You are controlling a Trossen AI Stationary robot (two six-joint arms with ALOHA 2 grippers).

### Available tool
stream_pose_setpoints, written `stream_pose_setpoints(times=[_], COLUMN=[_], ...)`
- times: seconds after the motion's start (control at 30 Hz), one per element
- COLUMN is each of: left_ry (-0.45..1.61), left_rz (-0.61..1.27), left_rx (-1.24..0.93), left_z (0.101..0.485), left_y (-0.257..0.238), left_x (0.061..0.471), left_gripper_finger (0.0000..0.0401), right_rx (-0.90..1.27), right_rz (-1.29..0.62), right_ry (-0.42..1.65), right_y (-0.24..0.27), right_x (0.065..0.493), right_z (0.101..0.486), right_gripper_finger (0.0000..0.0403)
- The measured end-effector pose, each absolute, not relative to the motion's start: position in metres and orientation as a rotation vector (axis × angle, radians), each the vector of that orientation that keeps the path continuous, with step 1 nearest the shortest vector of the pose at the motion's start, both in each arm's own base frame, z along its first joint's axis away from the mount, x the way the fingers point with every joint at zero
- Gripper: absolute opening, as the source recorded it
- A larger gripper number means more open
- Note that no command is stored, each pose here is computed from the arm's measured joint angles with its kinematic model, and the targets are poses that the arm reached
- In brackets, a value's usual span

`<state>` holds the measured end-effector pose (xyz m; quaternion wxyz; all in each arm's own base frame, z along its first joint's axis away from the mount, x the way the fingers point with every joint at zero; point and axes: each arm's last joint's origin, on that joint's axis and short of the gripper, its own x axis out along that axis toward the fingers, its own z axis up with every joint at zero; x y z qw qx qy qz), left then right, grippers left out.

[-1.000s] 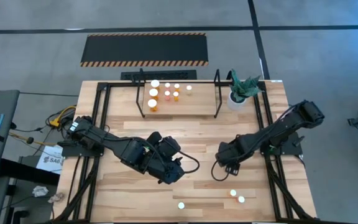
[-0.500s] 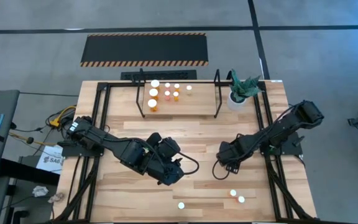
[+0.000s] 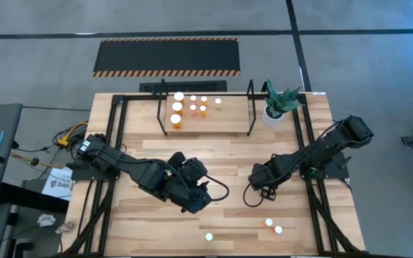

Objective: Pick and place medicine bottles onto shelf by color
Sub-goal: Put the top yellow pill bottle aligned on the shelf with the other yellow pill bottle

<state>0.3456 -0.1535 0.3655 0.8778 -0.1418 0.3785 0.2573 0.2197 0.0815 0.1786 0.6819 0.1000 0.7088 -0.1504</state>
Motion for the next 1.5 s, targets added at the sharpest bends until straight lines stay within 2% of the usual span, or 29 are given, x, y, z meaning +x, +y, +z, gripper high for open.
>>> stream_pose_setpoints(times=[0.13,0.23,0.5,0.7,0.9,1.13,1.27,1.5], left_ry=[0.79,0.8,0.839,0.869,0.873,0.933,0.964,0.984], left_rz=[0.545,0.552,0.58,0.619,0.638,0.644,0.664,0.689], left_rx=[-0.289,-0.28,-0.252,-0.214,-0.183,-0.144,-0.12,-0.094], left_z=[0.365,0.365,0.363,0.369,0.376,0.383,0.39,0.393], left_y=[-0.152,-0.151,-0.145,-0.135,-0.118,-0.096,-0.085,-0.076], left_x=[0.345,0.345,0.343,0.332,0.331,0.325,0.314,0.309], left_gripper_finger=[0.021,0.021,0.021,0.021,0.021,0.021,0.021,0.021], right_rx=[0.213,0.22,0.321,0.356,0.424,0.334,0.3,0.31], right_rz=[-0.272,-0.225,-0.263,-0.306,-0.402,-0.477,-0.455,-0.478], right_ry=[1.555,1.479,1.237,1.198,1.099,1.212,1.176,1.158], right_y=[0.075,0.062,-0.012,-0.047,-0.089,-0.114,-0.123,-0.143], right_x=[0.236,0.254,0.288,0.287,0.306,0.346,0.364,0.381], right_z=[0.204,0.225,0.273,0.274,0.258,0.248,0.264,0.257], right_gripper_finger=[0.0149,0.0158,0.0125,0.0128,0.0136,0.0135,0.0134,0.0134])
